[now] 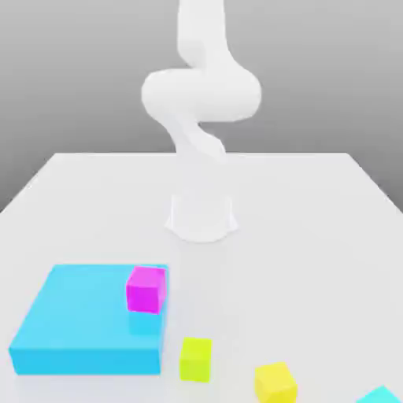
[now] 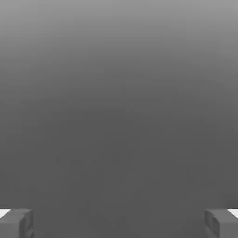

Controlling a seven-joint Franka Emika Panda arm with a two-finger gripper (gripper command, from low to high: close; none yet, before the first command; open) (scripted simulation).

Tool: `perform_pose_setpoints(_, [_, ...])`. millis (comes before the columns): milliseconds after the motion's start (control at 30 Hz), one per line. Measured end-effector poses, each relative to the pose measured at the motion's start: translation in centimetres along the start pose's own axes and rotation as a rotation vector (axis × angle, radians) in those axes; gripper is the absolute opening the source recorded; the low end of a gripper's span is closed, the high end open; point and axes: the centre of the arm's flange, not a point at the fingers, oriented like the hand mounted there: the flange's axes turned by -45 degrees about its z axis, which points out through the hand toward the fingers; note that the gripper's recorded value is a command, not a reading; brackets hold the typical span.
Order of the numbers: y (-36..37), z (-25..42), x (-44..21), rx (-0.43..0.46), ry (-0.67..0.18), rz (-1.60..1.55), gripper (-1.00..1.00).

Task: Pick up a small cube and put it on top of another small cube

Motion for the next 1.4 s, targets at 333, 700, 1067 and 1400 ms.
perform_pose_setpoints(333, [-3.6, 18.8, -3.4, 0.010, -0.268, -0.089, 0.00])
perform_pose_setpoints(700, [-8.1, 35.7, -14.9, 0.057, -0.556, -0.193, 0.00])
perform_pose_setpoints(1067, [-10.2, 47.3, -28.5, 0.099, -0.728, -0.242, -1.00])
perform_pose_setpoints(1400, [-10.2, 45.3, -26.6, 0.099, -0.728, -0.241, -1.00])
